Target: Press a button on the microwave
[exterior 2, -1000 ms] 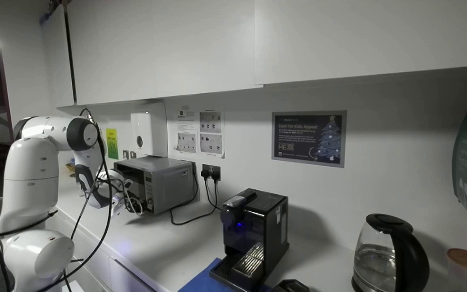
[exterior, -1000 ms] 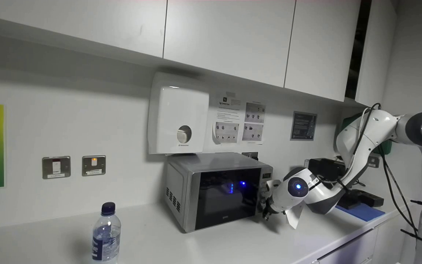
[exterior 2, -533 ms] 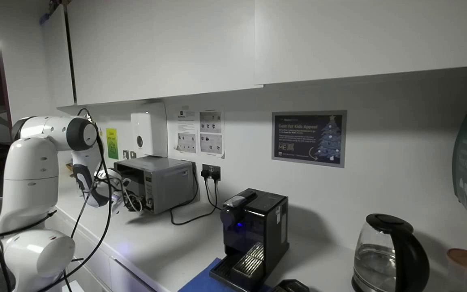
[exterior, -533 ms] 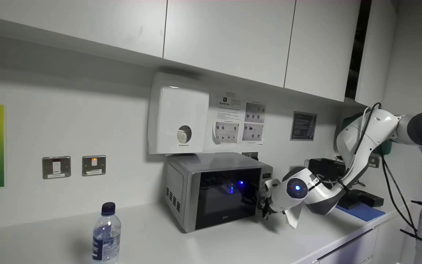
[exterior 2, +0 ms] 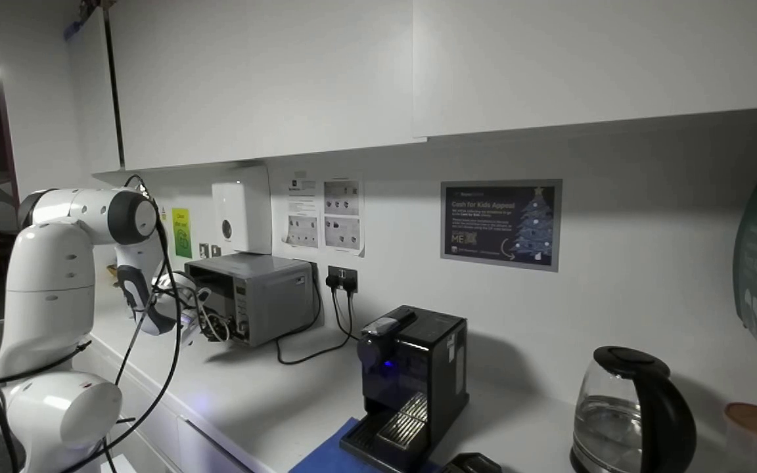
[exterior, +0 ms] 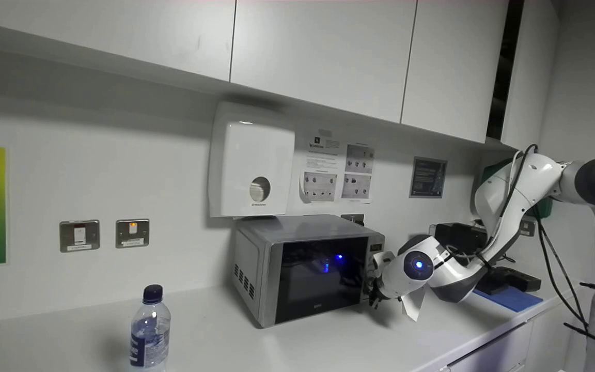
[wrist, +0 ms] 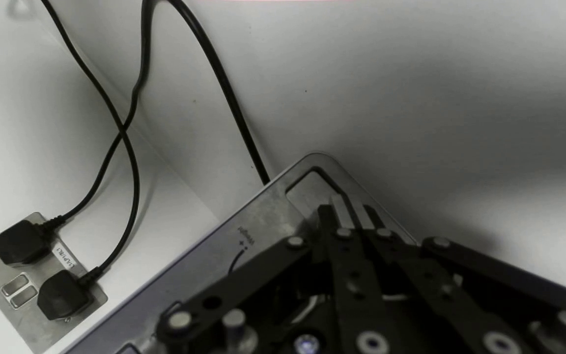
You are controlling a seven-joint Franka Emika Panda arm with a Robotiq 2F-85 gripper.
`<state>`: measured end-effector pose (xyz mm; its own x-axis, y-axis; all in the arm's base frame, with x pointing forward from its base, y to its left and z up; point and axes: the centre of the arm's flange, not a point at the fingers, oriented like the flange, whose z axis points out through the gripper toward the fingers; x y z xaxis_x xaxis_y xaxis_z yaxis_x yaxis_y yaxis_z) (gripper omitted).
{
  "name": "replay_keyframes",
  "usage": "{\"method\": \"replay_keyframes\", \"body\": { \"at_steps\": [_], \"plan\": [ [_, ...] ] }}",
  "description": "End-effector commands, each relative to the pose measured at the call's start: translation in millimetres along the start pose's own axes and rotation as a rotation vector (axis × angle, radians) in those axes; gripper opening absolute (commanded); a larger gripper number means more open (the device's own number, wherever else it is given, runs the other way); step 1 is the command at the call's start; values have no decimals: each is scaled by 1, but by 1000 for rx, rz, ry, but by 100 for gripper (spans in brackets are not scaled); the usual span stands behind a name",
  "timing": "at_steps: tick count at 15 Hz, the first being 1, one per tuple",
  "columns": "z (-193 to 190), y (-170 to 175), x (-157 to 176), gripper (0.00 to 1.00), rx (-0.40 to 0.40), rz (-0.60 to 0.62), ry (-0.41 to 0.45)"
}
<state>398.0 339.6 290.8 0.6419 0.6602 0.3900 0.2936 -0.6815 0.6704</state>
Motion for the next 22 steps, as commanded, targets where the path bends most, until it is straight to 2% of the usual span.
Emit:
{"method": "replay_keyframes", "body": {
  "at_steps": [1, 22],
  "plan": [
    [11, 19, 18, 0, -51, -15, 35],
    [33, 29, 15, 0, -33, -42, 48]
  ]
}}
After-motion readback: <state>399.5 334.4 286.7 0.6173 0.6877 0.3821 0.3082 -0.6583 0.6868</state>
